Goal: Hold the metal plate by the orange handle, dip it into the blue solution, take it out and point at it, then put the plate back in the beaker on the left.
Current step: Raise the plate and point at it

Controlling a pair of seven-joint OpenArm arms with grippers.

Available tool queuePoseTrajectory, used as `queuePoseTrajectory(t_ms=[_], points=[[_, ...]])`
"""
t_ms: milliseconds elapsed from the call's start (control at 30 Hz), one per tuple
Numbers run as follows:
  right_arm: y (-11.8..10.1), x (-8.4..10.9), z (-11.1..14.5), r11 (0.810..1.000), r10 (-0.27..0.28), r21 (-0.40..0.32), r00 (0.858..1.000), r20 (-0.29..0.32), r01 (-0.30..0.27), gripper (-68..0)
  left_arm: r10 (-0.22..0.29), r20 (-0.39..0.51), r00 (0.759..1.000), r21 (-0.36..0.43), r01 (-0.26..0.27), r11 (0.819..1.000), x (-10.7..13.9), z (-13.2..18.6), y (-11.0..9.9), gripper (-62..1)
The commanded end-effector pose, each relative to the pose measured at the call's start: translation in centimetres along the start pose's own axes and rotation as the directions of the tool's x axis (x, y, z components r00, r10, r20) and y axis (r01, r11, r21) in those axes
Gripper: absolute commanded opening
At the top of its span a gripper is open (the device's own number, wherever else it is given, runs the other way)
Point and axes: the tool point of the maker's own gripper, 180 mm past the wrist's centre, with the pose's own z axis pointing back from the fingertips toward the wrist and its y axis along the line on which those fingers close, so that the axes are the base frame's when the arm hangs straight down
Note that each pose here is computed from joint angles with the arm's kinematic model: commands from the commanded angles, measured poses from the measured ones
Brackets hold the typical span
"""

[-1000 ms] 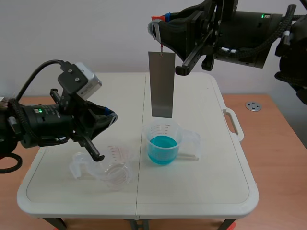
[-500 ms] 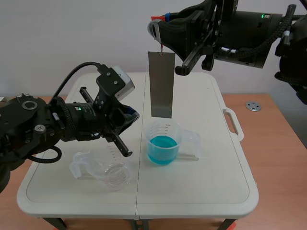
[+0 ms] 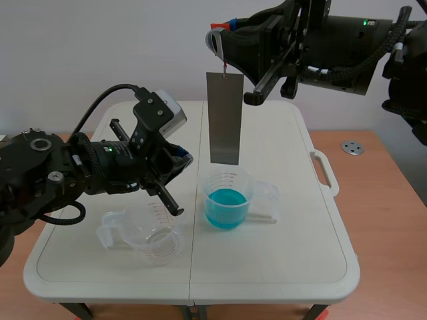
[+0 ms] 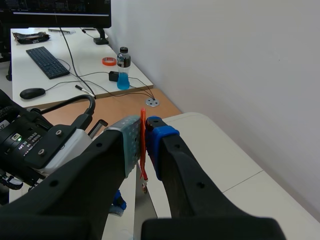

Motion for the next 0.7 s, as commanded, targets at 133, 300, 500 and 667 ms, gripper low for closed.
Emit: queuePoseTrajectory(t_ms=[133, 300, 500, 667], points=[[-0.3, 2.0, 0.1, 1.000, 0.030, 0.003, 0.998, 0.053, -0.030, -66.2, 0.006, 0.049, 0.999, 0.162, -0.013, 0.987, 1.0, 2.3, 3.9, -58.2], [-0.3, 2.1, 0.1, 1.000, 0.030, 0.003, 0.998, 0.054, -0.031, -66.2, -0.035, 0.024, 0.999, 0.279, 0.027, 0.960, -0.1, 7.2, 6.6, -58.2], [-0.3, 2.2, 0.0, 1.000, 0.030, 0.004, 0.998, 0.061, -0.030, -66.2, -0.070, -0.056, 0.996, 0.412, 0.087, 0.907, -2.2, 13.7, 9.8, -58.2], [-0.2, 2.3, 0.0, 1.000, 0.028, 0.004, 0.997, 0.067, -0.028, -66.2, 0.008, -0.185, 0.983, 0.535, 0.093, 0.840, -6.5, 19.6, 12.1, -58.2]])
